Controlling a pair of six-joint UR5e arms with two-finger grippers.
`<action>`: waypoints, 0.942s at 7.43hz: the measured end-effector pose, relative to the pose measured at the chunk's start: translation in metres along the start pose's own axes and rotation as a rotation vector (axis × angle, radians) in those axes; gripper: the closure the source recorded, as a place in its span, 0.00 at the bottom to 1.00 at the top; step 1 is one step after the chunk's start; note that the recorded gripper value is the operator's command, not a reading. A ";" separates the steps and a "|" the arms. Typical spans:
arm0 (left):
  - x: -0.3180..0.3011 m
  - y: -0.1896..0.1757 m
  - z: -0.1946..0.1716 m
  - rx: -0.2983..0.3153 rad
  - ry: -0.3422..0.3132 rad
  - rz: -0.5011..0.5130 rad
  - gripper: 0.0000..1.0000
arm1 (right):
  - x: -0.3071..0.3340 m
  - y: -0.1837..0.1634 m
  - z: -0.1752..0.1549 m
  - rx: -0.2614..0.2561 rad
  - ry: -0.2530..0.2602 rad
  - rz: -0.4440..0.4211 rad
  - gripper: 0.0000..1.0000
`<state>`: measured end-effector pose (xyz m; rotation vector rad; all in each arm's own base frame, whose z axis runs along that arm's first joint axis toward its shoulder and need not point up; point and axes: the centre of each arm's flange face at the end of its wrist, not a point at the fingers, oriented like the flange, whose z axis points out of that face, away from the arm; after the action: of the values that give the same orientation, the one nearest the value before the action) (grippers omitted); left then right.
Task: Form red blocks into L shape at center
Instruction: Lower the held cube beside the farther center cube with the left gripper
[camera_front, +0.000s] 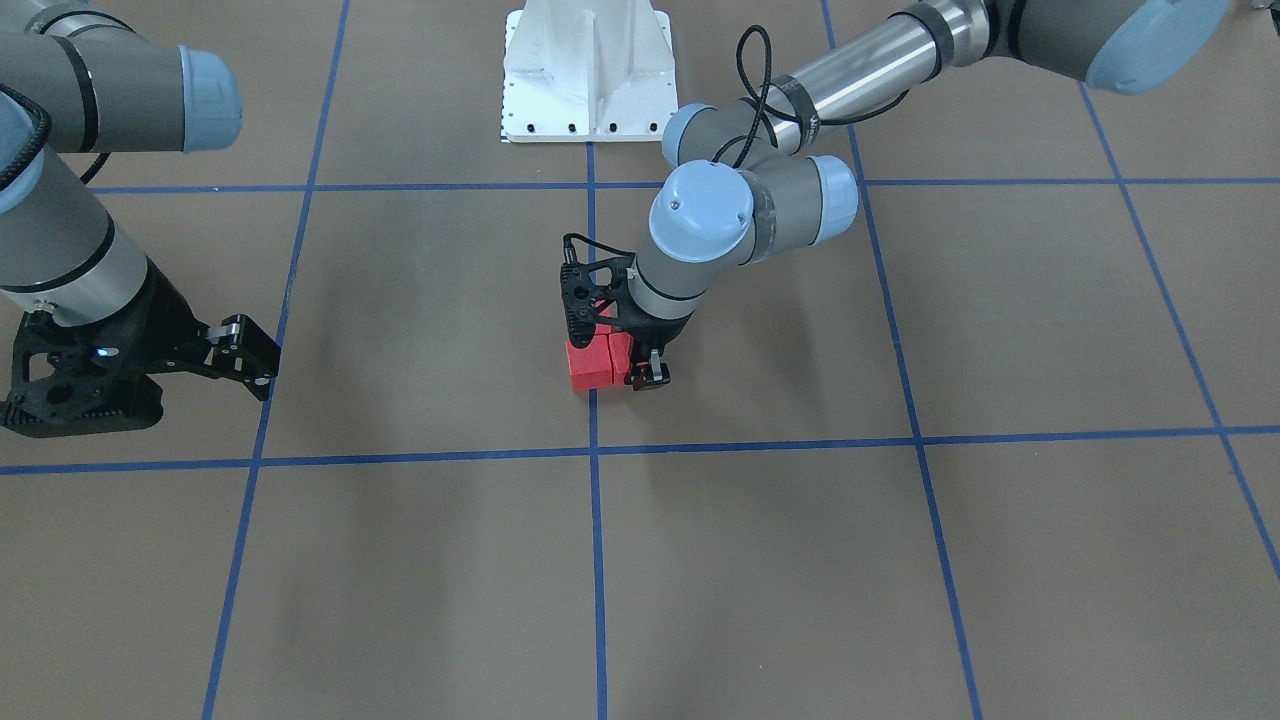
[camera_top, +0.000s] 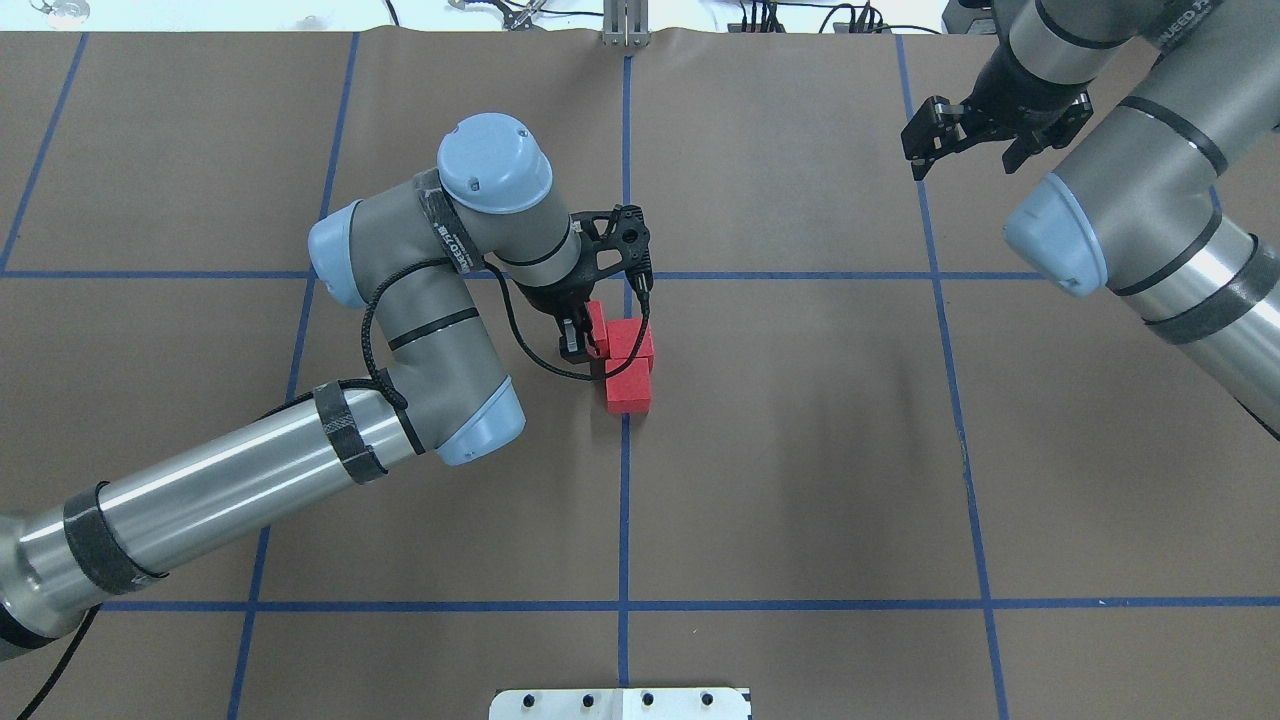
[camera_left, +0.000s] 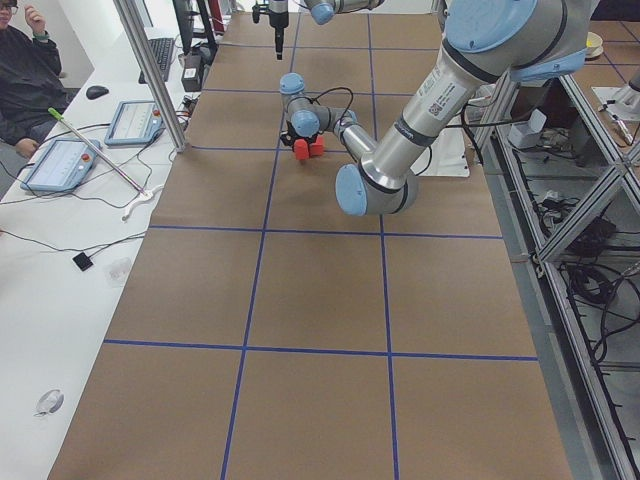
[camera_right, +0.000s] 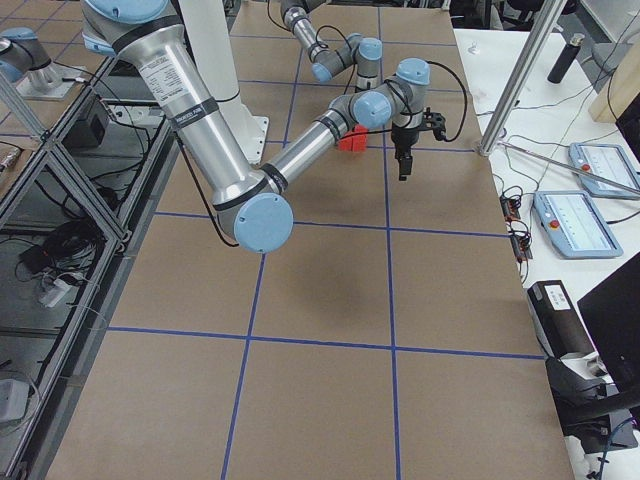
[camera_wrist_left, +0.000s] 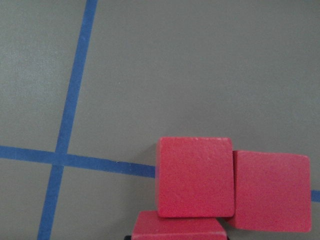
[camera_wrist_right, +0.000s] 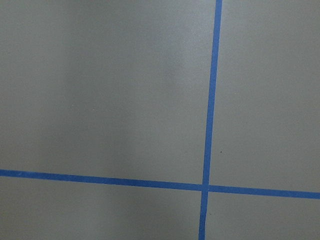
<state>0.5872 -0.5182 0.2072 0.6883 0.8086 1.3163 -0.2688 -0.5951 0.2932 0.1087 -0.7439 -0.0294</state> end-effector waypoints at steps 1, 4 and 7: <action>0.001 0.001 0.002 -0.002 0.002 0.000 1.00 | 0.000 0.000 0.000 0.000 0.000 0.000 0.01; 0.006 -0.001 0.006 -0.003 0.006 0.005 0.64 | -0.001 0.000 -0.001 0.002 0.000 0.002 0.01; 0.012 -0.005 0.007 0.002 0.007 0.016 0.48 | -0.002 -0.001 -0.002 0.004 -0.001 0.003 0.01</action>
<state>0.5966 -0.5069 0.2061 0.6930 0.8114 1.3329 -0.2690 -0.5958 0.2899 0.1113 -0.7454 -0.0246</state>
